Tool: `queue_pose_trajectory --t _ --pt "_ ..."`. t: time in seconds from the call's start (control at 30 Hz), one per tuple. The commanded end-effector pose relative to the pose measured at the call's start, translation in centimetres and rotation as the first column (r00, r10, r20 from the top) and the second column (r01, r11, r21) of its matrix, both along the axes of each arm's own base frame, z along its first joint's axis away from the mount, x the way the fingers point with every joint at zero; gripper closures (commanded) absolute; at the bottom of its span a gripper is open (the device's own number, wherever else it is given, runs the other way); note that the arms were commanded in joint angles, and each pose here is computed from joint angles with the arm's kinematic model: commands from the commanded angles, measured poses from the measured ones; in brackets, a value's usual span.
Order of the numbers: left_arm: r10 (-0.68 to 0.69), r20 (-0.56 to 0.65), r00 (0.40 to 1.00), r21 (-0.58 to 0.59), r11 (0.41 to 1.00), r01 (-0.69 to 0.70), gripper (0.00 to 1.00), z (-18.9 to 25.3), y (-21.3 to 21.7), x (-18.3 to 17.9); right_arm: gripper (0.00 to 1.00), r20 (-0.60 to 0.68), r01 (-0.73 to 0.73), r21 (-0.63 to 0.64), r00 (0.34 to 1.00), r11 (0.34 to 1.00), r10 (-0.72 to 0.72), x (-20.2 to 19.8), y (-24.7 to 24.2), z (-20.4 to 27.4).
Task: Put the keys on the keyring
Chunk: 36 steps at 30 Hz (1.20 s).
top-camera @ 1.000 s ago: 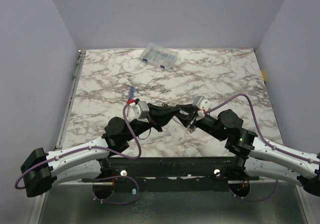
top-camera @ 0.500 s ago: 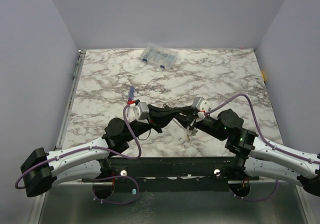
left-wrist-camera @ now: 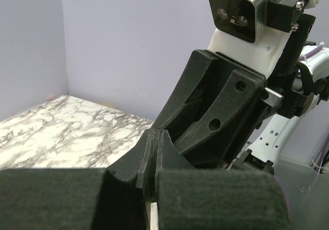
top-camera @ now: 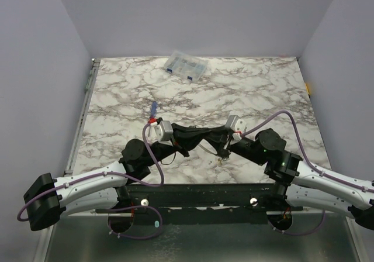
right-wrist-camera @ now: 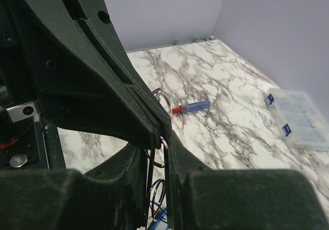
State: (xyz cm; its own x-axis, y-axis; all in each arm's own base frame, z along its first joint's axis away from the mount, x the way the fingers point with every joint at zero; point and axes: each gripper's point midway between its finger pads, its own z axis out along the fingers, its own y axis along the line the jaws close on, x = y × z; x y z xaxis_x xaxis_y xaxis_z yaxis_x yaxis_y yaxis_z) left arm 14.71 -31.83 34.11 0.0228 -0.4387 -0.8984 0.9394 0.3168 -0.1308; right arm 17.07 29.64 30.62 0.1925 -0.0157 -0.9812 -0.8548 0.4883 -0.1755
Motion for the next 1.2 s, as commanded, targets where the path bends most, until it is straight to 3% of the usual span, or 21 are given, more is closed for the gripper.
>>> queue_pose_trajectory --t 0.0,0.1,0.33,0.4,0.63,0.7,0.93,1.17 --pt "-0.010 -0.002 1.000 -0.039 0.999 0.010 1.00 0.4 0.8 -0.7 1.00 0.081 0.029 0.064 0.996 0.998 -0.034 0.2 -1.2 2.8" --pt "0.002 -0.006 1.000 -0.057 0.998 -0.003 0.93 0.8 1.2 -0.6 0.99 0.114 -0.014 0.031 0.993 0.999 0.010 -0.5 -1.0 2.2" --pt "0.019 -0.025 1.000 -0.099 0.995 -0.021 0.40 2.1 2.7 -0.9 0.99 0.212 -0.073 -0.041 0.974 0.996 0.080 -1.6 -1.1 0.8" --pt "0.032 -0.034 0.999 -0.088 0.996 -0.035 0.35 2.3 3.1 -0.9 0.99 0.231 -0.073 -0.053 0.969 0.996 0.084 -1.7 -1.3 0.7" --pt "0.080 -0.075 0.994 0.028 0.997 -0.078 0.33 1.9 3.9 -0.5 0.99 0.270 -0.110 -0.145 0.952 0.983 0.147 -2.4 -1.3 0.1" --pt "0.076 -0.080 0.994 0.084 0.994 -0.069 0.37 1.7 3.8 -0.6 0.99 0.277 -0.120 -0.173 0.947 0.978 0.165 -2.6 -1.4 -0.3" --pt "-0.091 -0.014 0.996 0.349 0.933 0.090 0.44 -0.4 2.8 -3.6 0.99 0.341 -0.140 -0.252 0.913 0.958 0.223 -3.1 -1.5 -1.0" --pt "-0.238 -0.015 0.971 0.483 0.848 0.215 0.50 -0.5 2.1 -5.8 0.99 0.398 -0.168 -0.294 0.873 0.941 0.280 -4.0 -1.7 -1.1"
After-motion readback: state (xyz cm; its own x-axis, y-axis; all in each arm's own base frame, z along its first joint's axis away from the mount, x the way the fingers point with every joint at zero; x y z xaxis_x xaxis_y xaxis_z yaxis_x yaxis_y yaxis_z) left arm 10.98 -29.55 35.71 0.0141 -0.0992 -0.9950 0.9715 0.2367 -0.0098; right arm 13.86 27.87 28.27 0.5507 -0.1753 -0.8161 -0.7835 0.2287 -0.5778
